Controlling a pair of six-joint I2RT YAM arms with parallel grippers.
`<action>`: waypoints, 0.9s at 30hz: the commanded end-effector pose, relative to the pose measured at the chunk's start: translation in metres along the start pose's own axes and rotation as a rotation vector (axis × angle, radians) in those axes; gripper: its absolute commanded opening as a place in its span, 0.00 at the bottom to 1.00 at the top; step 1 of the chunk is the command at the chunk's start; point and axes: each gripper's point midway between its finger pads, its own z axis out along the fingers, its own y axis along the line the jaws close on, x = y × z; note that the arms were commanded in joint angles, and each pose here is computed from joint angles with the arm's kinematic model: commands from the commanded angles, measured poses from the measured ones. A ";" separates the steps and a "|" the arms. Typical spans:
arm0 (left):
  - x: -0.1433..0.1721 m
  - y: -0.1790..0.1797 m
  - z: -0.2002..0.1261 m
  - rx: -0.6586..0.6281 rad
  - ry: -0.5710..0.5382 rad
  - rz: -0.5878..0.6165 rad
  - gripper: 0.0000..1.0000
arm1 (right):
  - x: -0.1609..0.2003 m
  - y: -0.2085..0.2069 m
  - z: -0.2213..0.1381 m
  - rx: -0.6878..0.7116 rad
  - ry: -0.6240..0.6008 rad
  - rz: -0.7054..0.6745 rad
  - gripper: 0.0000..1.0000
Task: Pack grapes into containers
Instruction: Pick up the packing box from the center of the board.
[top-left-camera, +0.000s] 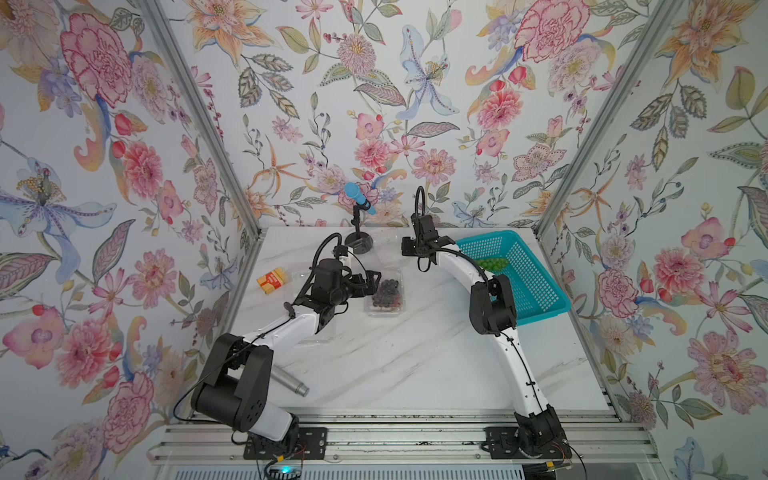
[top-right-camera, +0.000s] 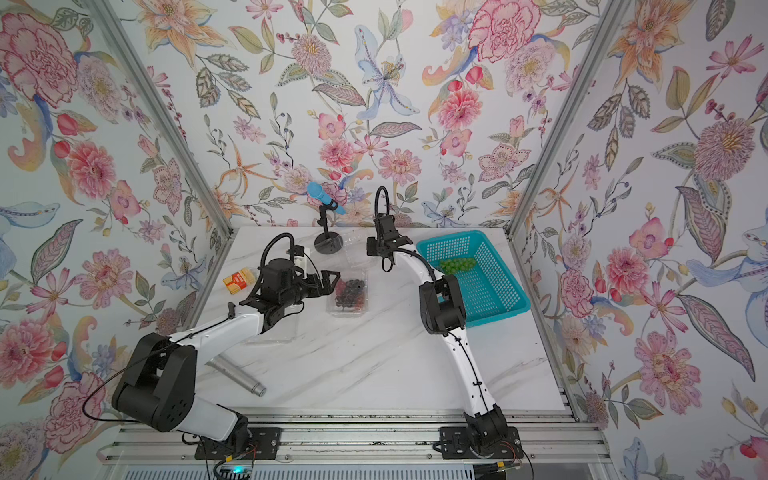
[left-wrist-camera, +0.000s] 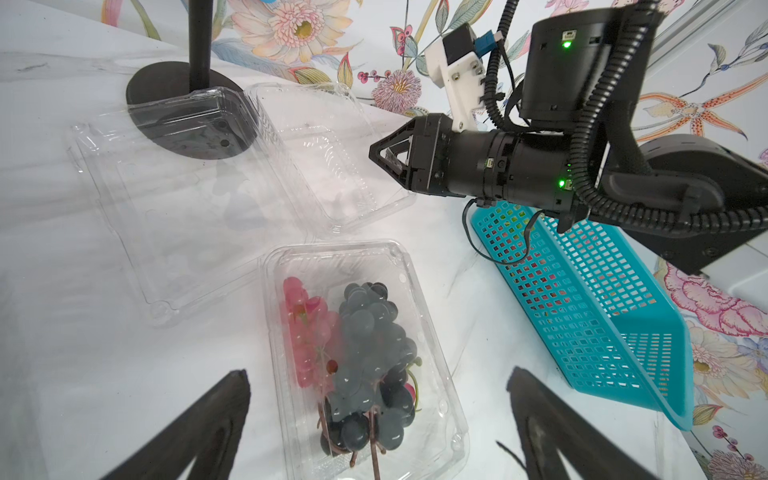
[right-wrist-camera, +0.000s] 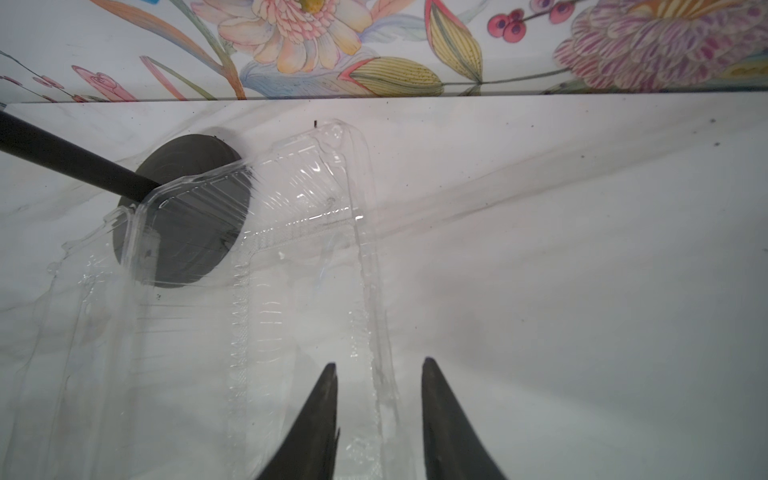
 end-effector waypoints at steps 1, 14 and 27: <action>-0.004 0.002 -0.006 -0.015 -0.008 -0.002 1.00 | 0.013 -0.009 0.004 -0.007 0.050 0.026 0.29; -0.010 0.001 -0.013 -0.030 -0.022 0.003 1.00 | 0.000 -0.009 -0.023 -0.031 0.045 0.081 0.11; -0.018 -0.005 -0.017 -0.027 -0.048 0.007 1.00 | -0.023 -0.036 -0.078 0.027 0.006 0.148 0.02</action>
